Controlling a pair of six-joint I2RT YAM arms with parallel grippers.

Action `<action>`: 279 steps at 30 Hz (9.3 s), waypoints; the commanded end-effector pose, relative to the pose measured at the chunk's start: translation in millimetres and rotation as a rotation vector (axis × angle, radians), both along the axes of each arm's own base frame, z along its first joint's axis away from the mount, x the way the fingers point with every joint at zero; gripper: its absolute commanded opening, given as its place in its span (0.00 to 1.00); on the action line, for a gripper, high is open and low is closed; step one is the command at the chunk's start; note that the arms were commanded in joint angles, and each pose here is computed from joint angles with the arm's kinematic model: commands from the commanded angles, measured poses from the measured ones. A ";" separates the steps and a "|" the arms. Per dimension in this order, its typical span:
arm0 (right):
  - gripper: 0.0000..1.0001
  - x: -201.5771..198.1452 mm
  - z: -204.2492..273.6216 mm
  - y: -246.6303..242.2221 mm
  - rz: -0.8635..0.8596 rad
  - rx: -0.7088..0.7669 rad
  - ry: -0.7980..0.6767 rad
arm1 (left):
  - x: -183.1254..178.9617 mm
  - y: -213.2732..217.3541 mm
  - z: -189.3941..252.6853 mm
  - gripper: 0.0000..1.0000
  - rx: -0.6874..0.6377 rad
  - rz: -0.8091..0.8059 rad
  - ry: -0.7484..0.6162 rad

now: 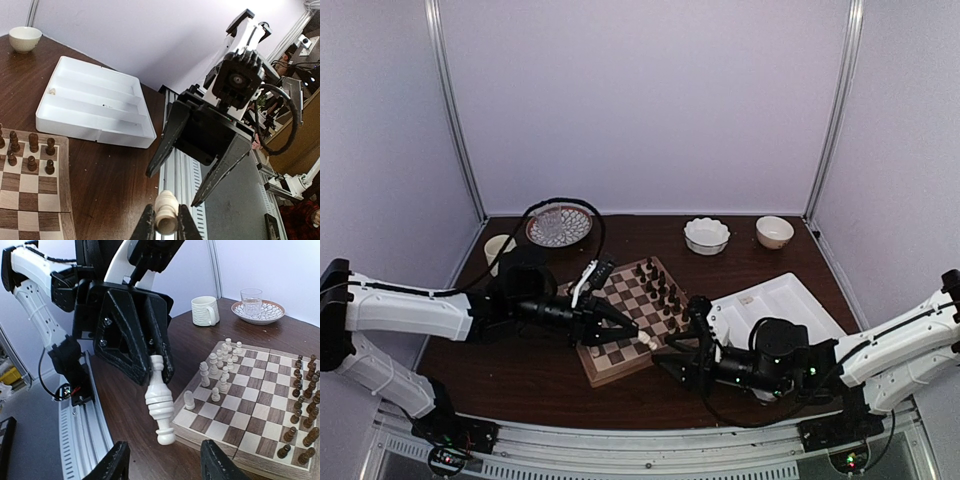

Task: Set up the chess pieces on the board
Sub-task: Pass from the left arm to the right, then place the rook at h1, then pass from the right arm to the left

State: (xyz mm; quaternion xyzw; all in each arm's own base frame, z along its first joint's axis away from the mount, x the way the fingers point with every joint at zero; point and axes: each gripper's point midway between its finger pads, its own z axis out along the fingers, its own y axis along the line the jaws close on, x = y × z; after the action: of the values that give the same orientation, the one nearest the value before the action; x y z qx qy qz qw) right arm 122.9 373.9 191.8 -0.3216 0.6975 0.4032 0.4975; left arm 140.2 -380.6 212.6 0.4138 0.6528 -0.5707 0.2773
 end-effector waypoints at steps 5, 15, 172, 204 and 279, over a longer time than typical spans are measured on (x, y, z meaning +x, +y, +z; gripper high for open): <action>0.51 -11.2 35.5 9.3 0.057 0.249 0.091 | -4.2 2.8 30.2 0.01 -0.148 0.000 -0.066; 0.47 -10.5 37.5 16.6 0.062 0.297 0.113 | -9.1 5.3 37.4 0.02 -0.189 -0.015 -0.069; 0.00 192.4 -35.6 -40.0 -0.377 -0.231 0.250 | 35.7 59.5 -140.7 0.27 0.916 0.264 -0.523; 0.00 40.3 19.9 72.2 0.447 -0.229 0.306 | -1.3 84.1 -19.1 0.71 0.170 0.355 -0.870; 0.05 -1.5 0.4 109.1 0.590 -0.185 0.341 | -28.9 78.1 -22.8 0.40 0.027 0.215 -1.020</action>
State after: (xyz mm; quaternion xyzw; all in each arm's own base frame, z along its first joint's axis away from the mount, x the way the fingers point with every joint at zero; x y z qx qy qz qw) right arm 122.5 485.4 171.0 -0.4795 0.6984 0.5002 0.1790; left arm 111.4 -301.9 170.0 0.5930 0.4982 -0.2472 0.5823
